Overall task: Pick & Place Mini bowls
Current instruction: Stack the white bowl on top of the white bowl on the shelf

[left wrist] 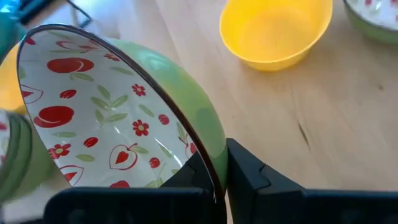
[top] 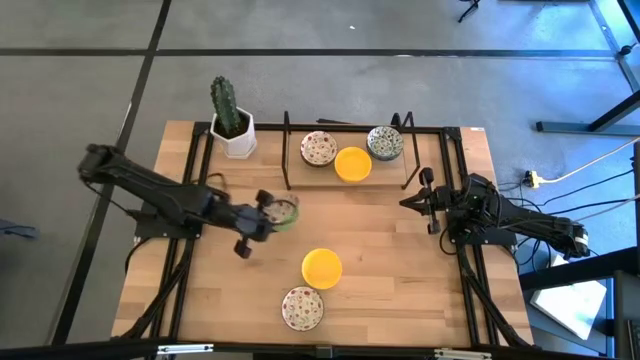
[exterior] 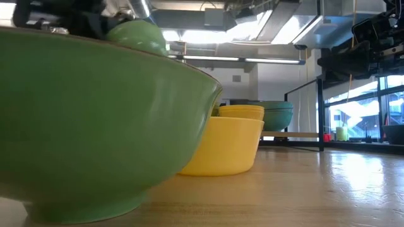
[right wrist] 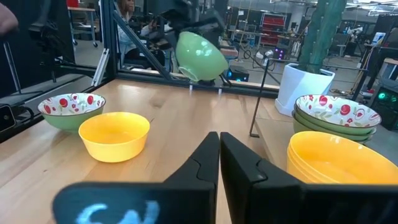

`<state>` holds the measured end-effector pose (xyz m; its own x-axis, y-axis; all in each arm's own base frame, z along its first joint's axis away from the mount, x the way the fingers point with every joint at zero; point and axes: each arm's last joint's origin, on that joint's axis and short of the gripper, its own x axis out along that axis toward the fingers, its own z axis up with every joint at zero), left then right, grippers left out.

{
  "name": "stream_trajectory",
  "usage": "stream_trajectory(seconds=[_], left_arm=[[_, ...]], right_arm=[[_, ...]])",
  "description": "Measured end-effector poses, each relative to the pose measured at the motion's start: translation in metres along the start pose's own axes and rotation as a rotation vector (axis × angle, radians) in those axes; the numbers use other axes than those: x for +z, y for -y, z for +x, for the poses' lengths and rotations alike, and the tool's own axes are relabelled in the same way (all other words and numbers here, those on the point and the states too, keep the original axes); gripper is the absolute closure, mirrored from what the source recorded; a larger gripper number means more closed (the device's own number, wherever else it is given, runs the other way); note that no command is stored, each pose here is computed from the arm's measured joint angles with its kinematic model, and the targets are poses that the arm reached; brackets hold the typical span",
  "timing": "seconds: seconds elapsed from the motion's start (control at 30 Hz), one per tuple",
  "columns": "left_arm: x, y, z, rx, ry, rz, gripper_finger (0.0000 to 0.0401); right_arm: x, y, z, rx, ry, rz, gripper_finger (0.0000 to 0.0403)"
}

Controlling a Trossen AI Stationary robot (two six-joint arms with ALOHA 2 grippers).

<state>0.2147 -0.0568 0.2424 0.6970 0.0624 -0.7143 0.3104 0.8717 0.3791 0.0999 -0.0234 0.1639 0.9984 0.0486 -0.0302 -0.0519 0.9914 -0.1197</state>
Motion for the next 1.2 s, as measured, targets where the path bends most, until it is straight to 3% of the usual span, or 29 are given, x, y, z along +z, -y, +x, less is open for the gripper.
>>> stream_trajectory(seconds=[0.1,0.27,0.37,0.5,0.63,0.87,1.07,1.2], left_arm=[[-0.026,0.007,-0.004,0.028,0.119,-0.071,0.0387],[-0.049,0.014,-0.007,0.029,0.295,-0.189,0.0387],[-0.054,0.011,-0.006,0.165,0.289,-0.306,0.0387],[-0.041,0.001,-0.010,0.349,0.269,-0.389,0.0387],[-0.002,-0.019,-0.028,0.435,0.307,-0.373,0.0387],[0.063,-0.090,-0.051,0.683,0.070,-0.352,0.0387],[0.083,-0.152,-0.007,0.591,-0.200,-0.280,0.0387],[0.086,-0.172,0.038,0.543,-0.355,-0.222,0.0387]], right_arm=[[0.000,0.000,0.000,0.000,0.000,-0.003,0.0386],[0.000,0.000,0.000,0.000,0.000,-0.003,0.0386],[0.000,0.000,0.000,0.000,0.000,-0.003,0.0386],[0.000,0.000,0.000,-0.001,0.000,-0.004,0.0386],[0.000,0.000,0.000,0.000,0.000,-0.004,0.0386],[0.000,0.000,0.000,-0.013,-0.001,-0.008,0.0386],[-0.001,0.002,0.000,-0.069,-0.012,-0.007,0.0386],[-0.001,0.002,0.000,-0.069,-0.015,-0.006,0.0386]])
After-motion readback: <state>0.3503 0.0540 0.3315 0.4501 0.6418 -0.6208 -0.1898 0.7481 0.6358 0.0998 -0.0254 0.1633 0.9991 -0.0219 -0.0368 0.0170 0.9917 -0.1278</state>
